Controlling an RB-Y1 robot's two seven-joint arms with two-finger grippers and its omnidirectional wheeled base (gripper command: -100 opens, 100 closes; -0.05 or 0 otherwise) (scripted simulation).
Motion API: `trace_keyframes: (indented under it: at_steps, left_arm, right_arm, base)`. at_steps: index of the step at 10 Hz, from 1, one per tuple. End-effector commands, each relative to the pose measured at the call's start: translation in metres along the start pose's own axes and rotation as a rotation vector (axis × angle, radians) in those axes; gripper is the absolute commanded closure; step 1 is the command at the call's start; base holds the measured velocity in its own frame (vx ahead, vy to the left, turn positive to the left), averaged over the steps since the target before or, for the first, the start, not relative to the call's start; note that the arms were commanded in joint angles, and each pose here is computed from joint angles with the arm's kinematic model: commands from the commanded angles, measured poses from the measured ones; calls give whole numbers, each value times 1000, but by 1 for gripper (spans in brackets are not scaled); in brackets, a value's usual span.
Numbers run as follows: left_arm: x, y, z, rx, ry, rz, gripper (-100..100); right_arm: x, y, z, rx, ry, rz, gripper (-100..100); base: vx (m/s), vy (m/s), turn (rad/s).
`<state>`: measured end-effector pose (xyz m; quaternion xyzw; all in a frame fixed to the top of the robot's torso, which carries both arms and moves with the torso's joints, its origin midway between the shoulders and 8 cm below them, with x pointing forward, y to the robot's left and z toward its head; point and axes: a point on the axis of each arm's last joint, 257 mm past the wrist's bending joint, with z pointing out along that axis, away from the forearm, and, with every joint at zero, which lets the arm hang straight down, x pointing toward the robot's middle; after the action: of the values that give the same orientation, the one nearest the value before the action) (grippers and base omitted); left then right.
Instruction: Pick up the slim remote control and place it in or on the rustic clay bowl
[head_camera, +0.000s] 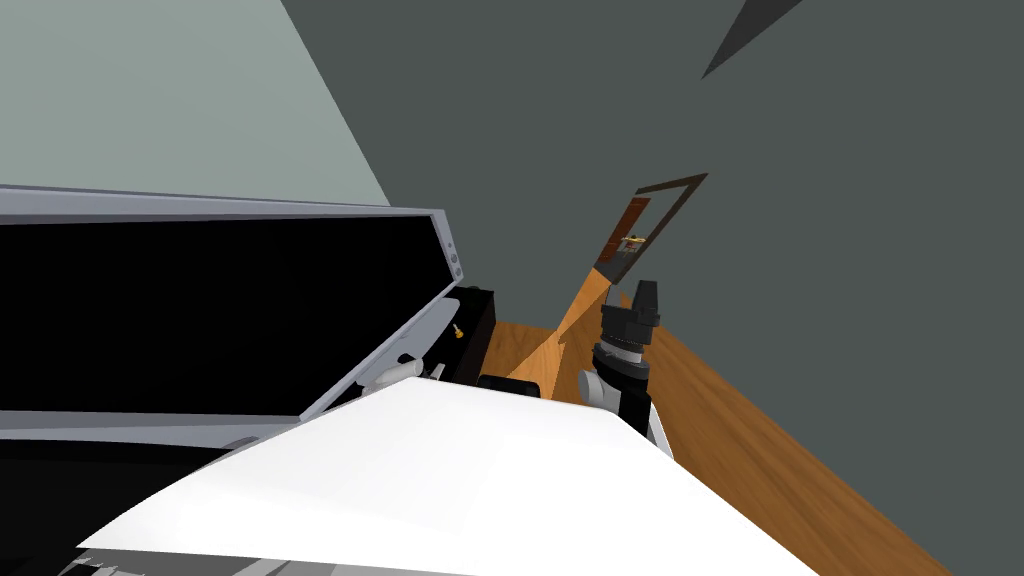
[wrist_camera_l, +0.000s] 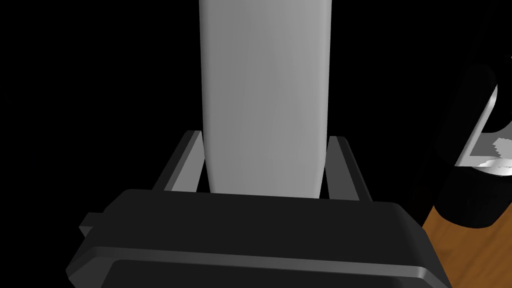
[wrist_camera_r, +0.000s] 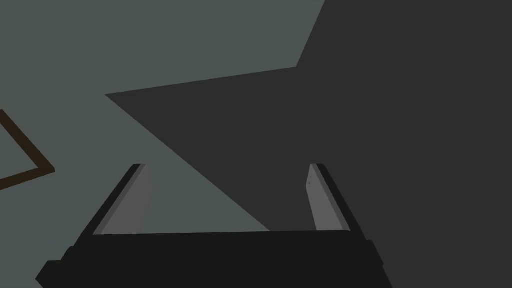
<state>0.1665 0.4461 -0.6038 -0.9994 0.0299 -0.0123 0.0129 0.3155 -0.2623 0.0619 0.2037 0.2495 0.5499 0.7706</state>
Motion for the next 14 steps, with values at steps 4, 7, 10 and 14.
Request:
trace_keyframes:
  at_steps: [4,7,10,14]
  left_arm:
    - [-12,-8,-12,4,4,82,100]
    - [-21,-10,-20,2,5,135,100]
    - [-24,-11,-24,0,7,160,100]
    - [35,-48,-57,79,108,183,100]
  right_arm:
    - [0,0,0,0,0,0,0]
    - [0,0,0,0,0,0,0]
    - [0,0,0,0,0,0,0]
    - [0,0,0,0,0,0,0]
  base:
    - [121,-34,220]
    - [102,-48,167]
    - [76,-25,149]
    - [-23,-122,-21]
